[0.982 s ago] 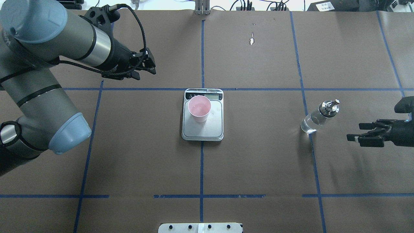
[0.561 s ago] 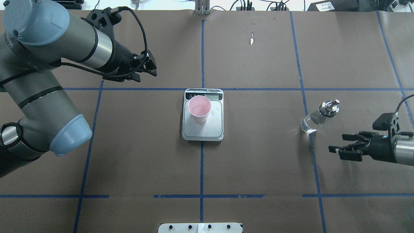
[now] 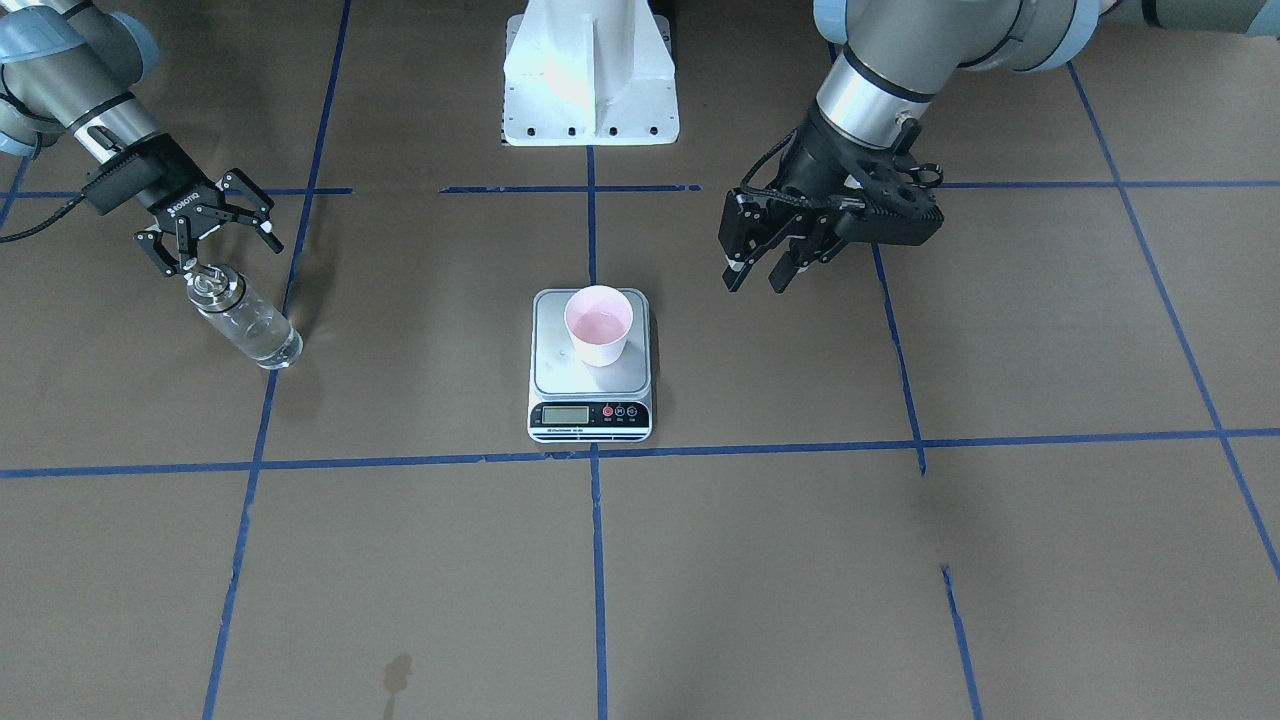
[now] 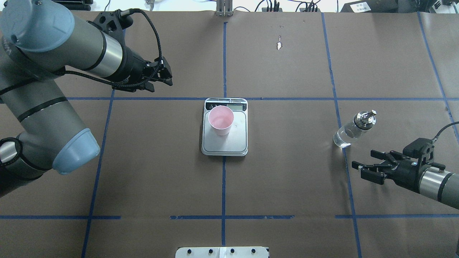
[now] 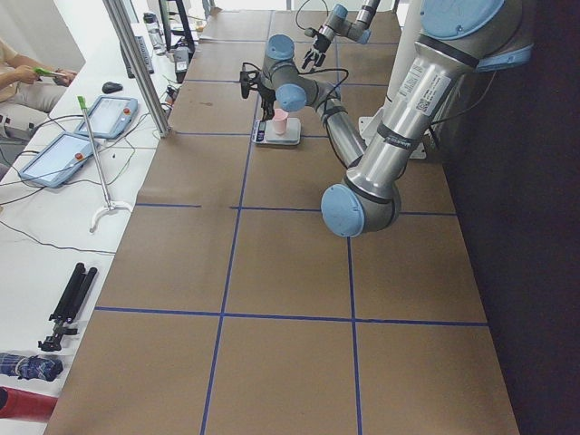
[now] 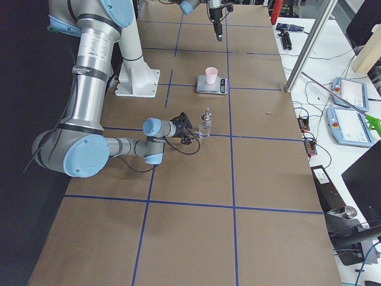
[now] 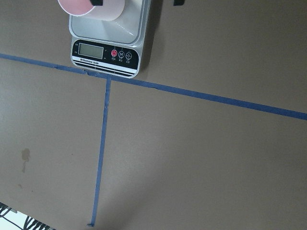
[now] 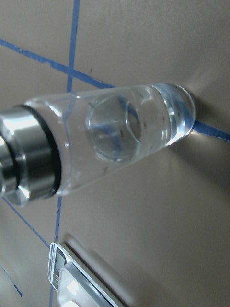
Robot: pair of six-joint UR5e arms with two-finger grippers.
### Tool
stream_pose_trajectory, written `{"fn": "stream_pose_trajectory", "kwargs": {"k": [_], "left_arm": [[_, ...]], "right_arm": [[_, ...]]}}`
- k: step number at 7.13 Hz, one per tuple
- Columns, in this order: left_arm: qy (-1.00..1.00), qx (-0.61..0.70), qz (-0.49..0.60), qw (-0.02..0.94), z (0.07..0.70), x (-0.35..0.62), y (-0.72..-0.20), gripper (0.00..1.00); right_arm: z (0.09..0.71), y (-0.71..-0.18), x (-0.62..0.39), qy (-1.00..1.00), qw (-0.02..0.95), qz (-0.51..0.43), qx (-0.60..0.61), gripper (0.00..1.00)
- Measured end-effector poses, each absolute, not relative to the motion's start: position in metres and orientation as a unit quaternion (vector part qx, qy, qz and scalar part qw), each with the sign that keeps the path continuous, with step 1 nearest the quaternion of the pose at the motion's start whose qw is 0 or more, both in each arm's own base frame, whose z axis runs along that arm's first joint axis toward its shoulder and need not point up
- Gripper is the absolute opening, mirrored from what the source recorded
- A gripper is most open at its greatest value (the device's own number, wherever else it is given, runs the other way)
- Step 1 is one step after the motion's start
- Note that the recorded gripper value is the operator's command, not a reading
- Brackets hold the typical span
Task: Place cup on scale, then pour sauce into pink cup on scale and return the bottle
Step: 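Move the right gripper to the glass bottle and close around it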
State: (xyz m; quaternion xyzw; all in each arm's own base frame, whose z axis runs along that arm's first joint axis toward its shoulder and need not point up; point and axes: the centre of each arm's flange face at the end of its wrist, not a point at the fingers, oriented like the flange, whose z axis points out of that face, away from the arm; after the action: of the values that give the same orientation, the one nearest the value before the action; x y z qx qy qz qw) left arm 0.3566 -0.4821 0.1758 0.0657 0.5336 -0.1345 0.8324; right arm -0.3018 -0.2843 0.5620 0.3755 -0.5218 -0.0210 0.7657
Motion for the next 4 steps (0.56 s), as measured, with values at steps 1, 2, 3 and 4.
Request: {"fn": "stream_pose_trajectory", "kwargs": {"k": [1, 2, 3, 4], "left_arm": [[0.533, 0.065, -0.134, 0.833, 0.177, 0.357, -0.483, 0.58], [0.532, 0.065, -0.134, 0.833, 0.178, 0.358, -0.483, 0.58], [0.532, 0.065, -0.134, 0.834, 0.178, 0.358, -0.484, 0.58], [0.532, 0.066, -0.133, 0.834, 0.179, 0.358, -0.484, 0.58]], "right_arm": [[0.56, -0.282, -0.308, -0.503, 0.769, 0.002, 0.395, 1.0], [0.553, -0.279, -0.317, -0.484, 0.776, 0.026, 0.403, 1.0], [0.543, -0.277, -0.325, -0.468, 0.784, 0.047, 0.405, 1.0], [0.537, -0.276, -0.33, -0.451, 0.788, 0.062, 0.415, 1.0]]}}
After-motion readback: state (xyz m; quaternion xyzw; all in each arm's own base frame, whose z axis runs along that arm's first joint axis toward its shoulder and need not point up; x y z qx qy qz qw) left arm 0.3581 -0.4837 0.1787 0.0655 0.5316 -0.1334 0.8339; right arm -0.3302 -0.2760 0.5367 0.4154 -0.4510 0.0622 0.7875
